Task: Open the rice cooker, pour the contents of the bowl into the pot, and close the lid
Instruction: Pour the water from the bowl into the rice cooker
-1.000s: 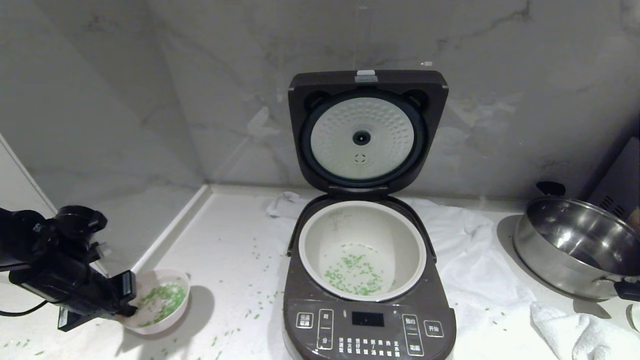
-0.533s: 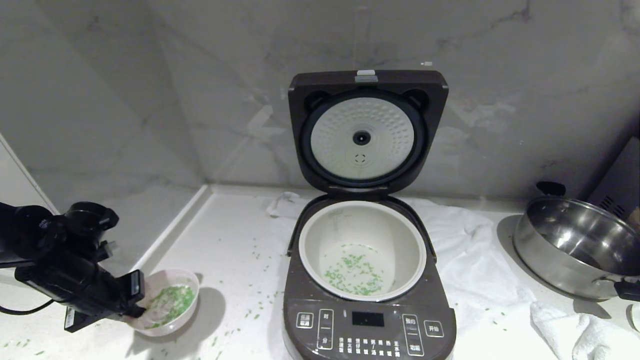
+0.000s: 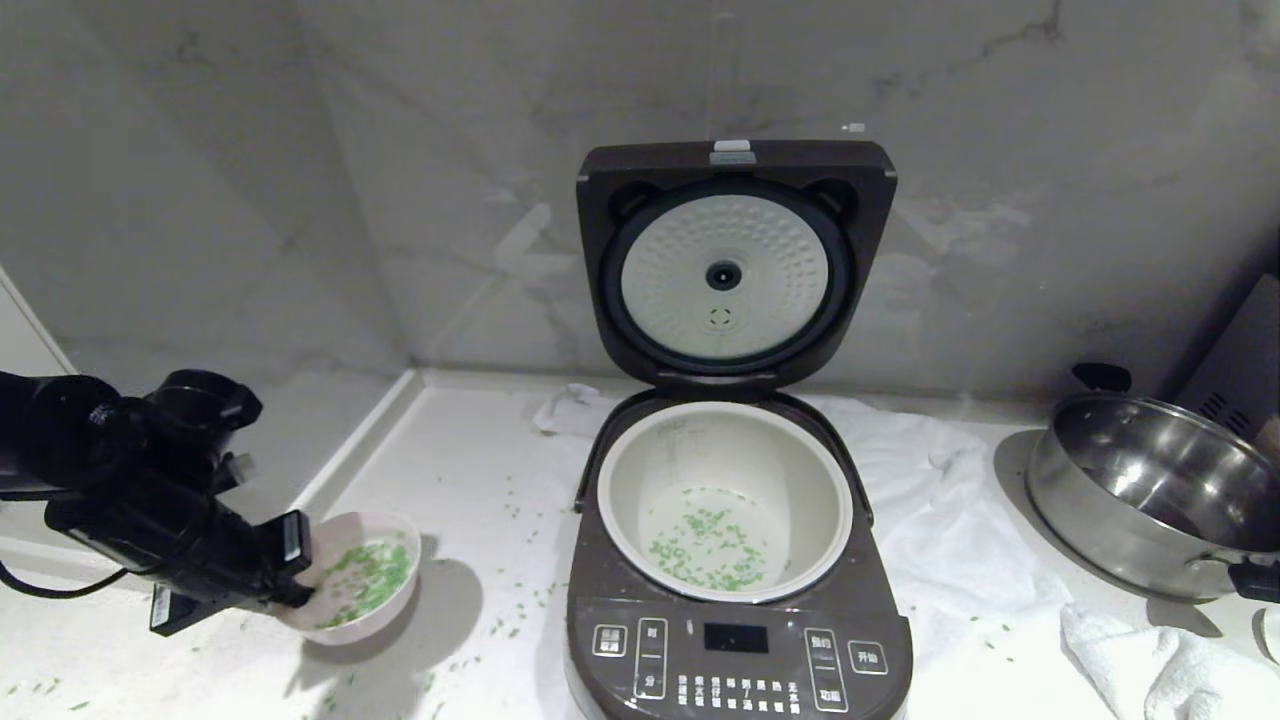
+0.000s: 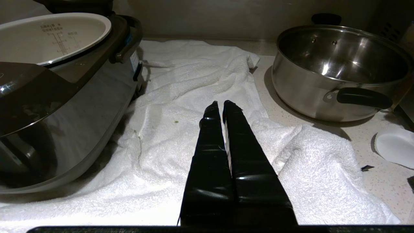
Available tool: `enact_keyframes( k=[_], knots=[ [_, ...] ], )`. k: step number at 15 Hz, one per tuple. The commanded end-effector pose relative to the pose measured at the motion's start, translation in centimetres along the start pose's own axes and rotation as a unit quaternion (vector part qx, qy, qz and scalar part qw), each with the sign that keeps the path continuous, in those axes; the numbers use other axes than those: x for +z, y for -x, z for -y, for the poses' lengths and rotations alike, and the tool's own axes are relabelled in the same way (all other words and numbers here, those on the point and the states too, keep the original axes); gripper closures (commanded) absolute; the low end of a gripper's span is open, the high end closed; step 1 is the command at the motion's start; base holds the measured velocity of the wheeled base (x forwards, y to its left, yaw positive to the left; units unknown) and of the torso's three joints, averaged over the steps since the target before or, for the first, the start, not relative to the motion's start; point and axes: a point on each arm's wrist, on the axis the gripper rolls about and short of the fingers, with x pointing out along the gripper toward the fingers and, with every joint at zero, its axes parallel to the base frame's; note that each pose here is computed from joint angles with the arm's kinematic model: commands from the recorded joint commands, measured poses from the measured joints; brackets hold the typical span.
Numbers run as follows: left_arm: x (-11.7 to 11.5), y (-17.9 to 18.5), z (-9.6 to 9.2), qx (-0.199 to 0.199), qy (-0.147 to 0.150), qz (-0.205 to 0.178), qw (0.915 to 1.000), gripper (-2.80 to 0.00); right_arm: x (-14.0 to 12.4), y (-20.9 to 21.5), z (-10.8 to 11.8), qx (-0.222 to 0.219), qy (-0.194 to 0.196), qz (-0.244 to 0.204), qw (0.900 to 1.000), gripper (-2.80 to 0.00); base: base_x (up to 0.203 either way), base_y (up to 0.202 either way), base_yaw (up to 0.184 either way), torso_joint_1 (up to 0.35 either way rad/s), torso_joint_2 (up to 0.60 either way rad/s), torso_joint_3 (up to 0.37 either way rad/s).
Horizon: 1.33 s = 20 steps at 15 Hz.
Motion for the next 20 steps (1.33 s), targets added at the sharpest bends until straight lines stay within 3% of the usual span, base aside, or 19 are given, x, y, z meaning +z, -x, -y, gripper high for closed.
enact_keyframes(
  k=[1, 11, 20],
  knots=[
    [0.2, 0.7, 1.8, -0.013, -0.013, 0.007, 0.9998, 0.00, 0.0, 0.0, 0.0, 0.000, 0.000, 0.000, 1.000, 0.00, 0.000, 0.000, 0.000, 0.000, 0.00, 0.000],
    [2.9, 2.1, 8.1, -0.040, -0.037, 0.009, 0.9985, 0.00, 0.0, 0.0, 0.0, 0.000, 0.000, 0.000, 1.000, 0.00, 0.000, 0.000, 0.000, 0.000, 0.00, 0.000],
    [3.1, 4.2, 13.7, -0.073, -0.062, 0.014, 0.9953, 0.00, 0.0, 0.0, 0.0, 0.000, 0.000, 0.000, 1.000, 0.00, 0.000, 0.000, 0.000, 0.000, 0.00, 0.000]
  ],
)
